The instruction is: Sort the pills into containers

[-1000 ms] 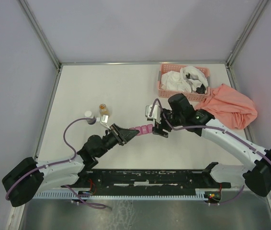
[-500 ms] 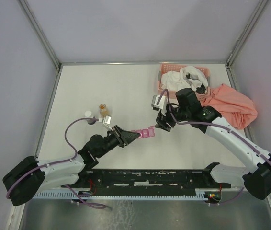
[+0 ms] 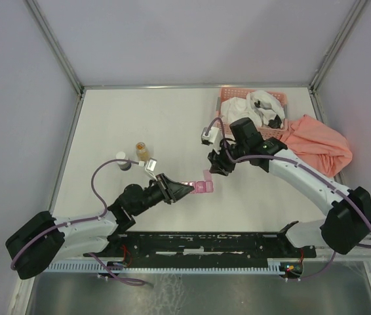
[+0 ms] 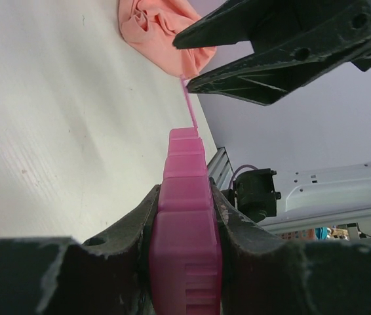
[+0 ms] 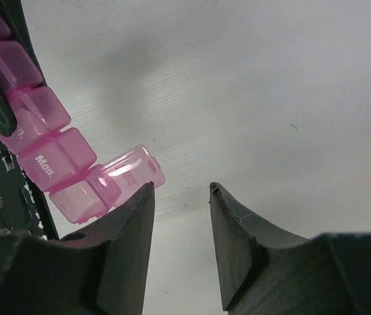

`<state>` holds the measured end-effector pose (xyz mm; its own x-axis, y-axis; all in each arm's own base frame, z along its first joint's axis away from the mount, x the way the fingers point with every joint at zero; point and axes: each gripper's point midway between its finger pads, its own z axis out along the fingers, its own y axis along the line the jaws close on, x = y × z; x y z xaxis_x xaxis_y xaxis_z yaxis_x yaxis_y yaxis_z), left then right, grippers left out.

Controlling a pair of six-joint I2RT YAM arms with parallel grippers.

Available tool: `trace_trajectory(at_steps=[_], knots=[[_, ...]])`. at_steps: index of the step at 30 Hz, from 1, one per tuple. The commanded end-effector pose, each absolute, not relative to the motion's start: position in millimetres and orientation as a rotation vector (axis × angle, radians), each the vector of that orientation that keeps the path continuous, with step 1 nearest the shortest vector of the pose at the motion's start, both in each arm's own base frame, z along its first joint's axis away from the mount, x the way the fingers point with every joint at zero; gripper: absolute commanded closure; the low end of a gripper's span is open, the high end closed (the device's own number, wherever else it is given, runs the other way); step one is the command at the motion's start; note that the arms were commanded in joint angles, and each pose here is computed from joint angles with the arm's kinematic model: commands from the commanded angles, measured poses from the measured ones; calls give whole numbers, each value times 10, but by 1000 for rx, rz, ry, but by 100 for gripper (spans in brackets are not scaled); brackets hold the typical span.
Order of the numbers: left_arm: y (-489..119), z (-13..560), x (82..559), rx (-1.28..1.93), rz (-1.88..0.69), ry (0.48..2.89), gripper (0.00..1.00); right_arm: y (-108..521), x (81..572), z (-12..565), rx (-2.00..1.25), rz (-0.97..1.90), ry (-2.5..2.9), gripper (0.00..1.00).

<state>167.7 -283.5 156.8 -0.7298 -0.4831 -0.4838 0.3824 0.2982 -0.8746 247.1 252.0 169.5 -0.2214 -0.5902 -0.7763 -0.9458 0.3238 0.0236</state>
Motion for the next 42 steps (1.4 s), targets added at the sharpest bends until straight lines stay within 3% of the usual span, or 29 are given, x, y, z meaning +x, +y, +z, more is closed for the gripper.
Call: trace_trajectory(at_steps=[1, 12, 19, 23, 32, 42], knots=[[-2909, 1979, 1682, 11, -1577, 1680, 97, 2623, 2465, 1708, -1371, 732, 1946, 54], [-2871, 1816, 1745, -6, -1501, 1728, 97, 2677, 2418, 1797, -1338, 812, 1976, 54], [-2833, 1684, 1842, -54, -1441, 1755, 97, 2611, 2386, 2020, -1235, 994, 1960, 33], [-2845, 1689, 1934, -88, -1429, 1743, 97, 2629, 2386, 2018, -1170, 1131, 1992, 26], [-2830, 1651, 2278, -222, -1457, 1709, 97, 2476, 2605, 1994, -990, 1193, 2044, 25], [-3269, 1441, 2613, -225, -1569, 1762, 96, 2404, 2645, 2036, -962, 1175, 2034, 25]])
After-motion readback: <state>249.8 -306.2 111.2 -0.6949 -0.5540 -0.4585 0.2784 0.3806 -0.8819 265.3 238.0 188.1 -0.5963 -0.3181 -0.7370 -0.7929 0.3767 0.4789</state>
